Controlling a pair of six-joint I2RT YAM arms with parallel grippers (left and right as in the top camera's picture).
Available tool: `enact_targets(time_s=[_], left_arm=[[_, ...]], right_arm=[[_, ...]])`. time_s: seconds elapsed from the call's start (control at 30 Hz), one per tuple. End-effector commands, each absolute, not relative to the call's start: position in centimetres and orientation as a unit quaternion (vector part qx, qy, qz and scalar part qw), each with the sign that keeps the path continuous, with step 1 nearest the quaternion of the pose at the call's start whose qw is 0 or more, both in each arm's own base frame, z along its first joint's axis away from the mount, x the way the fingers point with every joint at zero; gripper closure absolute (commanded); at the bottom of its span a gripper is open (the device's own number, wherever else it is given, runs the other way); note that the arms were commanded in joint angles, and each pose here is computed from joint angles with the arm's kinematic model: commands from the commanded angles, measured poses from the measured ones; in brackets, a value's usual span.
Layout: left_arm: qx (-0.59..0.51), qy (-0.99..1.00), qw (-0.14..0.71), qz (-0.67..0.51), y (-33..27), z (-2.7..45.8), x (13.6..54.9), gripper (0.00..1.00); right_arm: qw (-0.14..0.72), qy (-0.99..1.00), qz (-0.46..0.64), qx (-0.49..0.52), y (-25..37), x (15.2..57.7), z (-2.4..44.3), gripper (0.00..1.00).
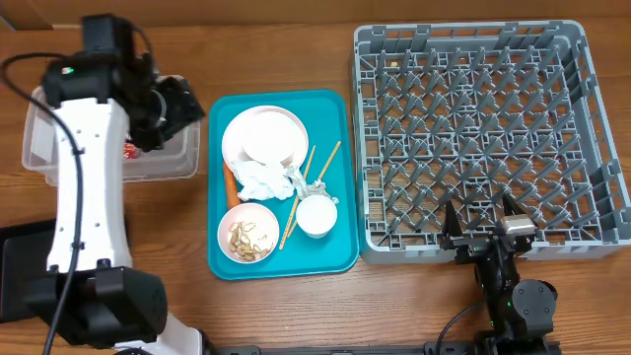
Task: Sort waste into correct bins and load items into the dishwasher
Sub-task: 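Move the left gripper back over the crumpled tissue on the tray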
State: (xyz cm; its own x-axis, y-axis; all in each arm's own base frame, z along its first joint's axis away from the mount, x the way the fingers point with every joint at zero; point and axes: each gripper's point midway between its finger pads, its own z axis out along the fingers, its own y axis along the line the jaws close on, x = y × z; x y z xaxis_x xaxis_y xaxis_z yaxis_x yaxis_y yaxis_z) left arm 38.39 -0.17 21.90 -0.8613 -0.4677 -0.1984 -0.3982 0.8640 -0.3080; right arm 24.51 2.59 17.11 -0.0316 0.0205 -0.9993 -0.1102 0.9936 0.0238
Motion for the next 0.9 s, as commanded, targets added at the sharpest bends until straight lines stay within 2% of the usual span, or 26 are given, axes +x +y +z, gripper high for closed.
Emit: enact_targets(time_s=[0.0, 0.3, 0.87], left_arm=[[-0.147, 0.976, 0.128, -0.1, -3.0, 21.4, 37.6, 0.27], [-0.083, 0.99, 0.11, -0.035, -6.2, 20.2, 36.4, 0.21], [-0.088, 0.996, 0.002, -0.01, -7.5, 13.9, 36.2, 0.21]], right_arm=[[0.697, 0.715, 0.046, -0.032, 2.5, 24.5, 17.0, 0.0], [0.697, 0.715, 0.046, -0.032, 2.5, 24.5, 17.0, 0.0], [0.697, 0.715, 0.046, -0.032, 2.5, 24.5, 17.0, 0.0]])
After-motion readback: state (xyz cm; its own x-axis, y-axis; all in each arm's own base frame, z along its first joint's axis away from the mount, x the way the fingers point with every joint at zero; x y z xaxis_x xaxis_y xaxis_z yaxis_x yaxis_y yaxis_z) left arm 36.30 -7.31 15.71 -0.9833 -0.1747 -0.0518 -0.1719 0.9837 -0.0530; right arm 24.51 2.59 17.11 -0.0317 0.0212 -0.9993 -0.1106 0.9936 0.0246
